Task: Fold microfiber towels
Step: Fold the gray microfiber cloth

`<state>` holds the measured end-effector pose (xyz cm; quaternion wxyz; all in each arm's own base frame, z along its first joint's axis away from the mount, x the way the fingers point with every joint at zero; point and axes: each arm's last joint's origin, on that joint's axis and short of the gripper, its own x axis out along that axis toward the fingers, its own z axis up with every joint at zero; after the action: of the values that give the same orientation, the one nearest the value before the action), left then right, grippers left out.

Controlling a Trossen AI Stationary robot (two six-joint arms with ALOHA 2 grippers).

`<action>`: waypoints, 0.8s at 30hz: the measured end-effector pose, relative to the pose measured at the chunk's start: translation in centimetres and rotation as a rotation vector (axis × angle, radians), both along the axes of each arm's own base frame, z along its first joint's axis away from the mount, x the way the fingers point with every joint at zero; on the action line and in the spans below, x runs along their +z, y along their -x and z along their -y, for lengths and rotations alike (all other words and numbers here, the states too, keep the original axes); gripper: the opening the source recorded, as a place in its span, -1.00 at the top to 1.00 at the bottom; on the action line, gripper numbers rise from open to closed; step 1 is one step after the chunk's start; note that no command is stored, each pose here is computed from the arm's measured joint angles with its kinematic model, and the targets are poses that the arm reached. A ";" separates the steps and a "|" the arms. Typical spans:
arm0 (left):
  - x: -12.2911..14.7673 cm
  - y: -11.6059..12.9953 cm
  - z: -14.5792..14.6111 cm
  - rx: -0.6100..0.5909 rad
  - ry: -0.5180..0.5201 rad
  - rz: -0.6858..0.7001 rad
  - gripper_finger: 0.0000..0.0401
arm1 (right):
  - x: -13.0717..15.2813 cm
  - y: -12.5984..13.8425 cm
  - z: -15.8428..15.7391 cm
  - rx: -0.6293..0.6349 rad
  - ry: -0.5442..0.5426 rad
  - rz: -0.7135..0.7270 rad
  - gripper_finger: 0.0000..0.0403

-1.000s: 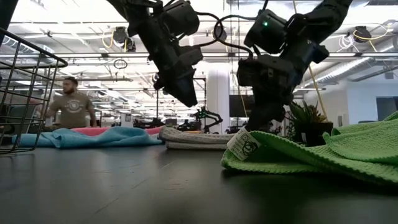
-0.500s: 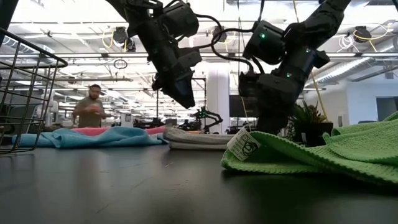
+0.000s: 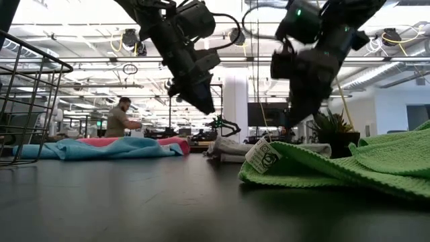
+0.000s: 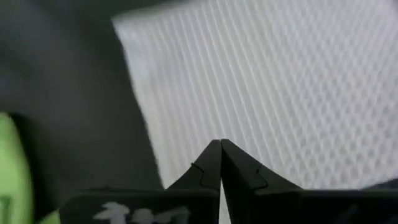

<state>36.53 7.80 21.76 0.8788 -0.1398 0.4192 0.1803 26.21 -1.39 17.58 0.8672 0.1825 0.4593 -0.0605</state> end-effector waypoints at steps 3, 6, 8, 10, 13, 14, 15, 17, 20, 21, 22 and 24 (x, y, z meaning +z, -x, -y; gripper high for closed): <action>0.6 -0.8 -0.1 -0.024 -0.013 0.102 0.41 | 0.9 -0.2 0.1 -0.018 0.020 0.069 1.00; 0.0 -1.7 -0.1 -0.029 -0.014 0.149 0.41 | 0.9 -0.2 0.1 -0.025 0.014 0.072 1.00; -1.4 -2.3 -0.2 -0.037 0.000 0.133 0.41 | 0.7 -0.1 0.1 -0.027 0.010 0.059 1.00; -2.7 -2.5 -0.1 -0.045 0.033 0.093 0.41 | 0.6 -0.1 0.0 -0.028 0.002 0.045 1.00; -4.8 -3.0 0.1 -0.048 0.054 0.045 0.44 | 0.6 -0.1 -0.1 -0.025 -0.003 0.043 1.00; -5.3 -3.1 0.1 -0.048 0.057 0.031 0.47 | 0.5 -0.1 -0.2 -0.022 -0.018 0.035 1.00; -5.8 -3.2 0.1 -0.050 0.060 0.024 0.50 | 0.4 -0.1 -0.3 -0.021 -0.030 0.033 1.00; -6.4 -3.5 0.1 -0.049 0.061 0.023 0.59 | 0.3 -0.1 -0.7 -0.013 -0.045 0.021 1.00; -6.9 -3.5 -0.2 -0.036 0.048 0.010 0.73 | -0.3 -0.3 -1.3 0.006 -0.067 0.000 1.00; -7.0 -3.5 -0.3 -0.036 0.043 0.004 0.78 | -0.5 -0.4 -1.5 0.011 -0.069 -0.010 1.00; -7.1 -3.4 -0.5 -0.037 0.039 -0.004 0.82 | -0.8 -0.5 -1.7 0.018 -0.071 -0.019 1.00; -7.0 -3.4 -0.9 -0.031 0.032 0.005 0.91 | -1.5 -0.6 -2.1 0.029 -0.072 -0.047 1.00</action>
<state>39.90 8.72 14.76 0.8802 -0.1479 0.4218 0.1594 26.83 0.70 16.11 0.8497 0.2055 0.4842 -0.0357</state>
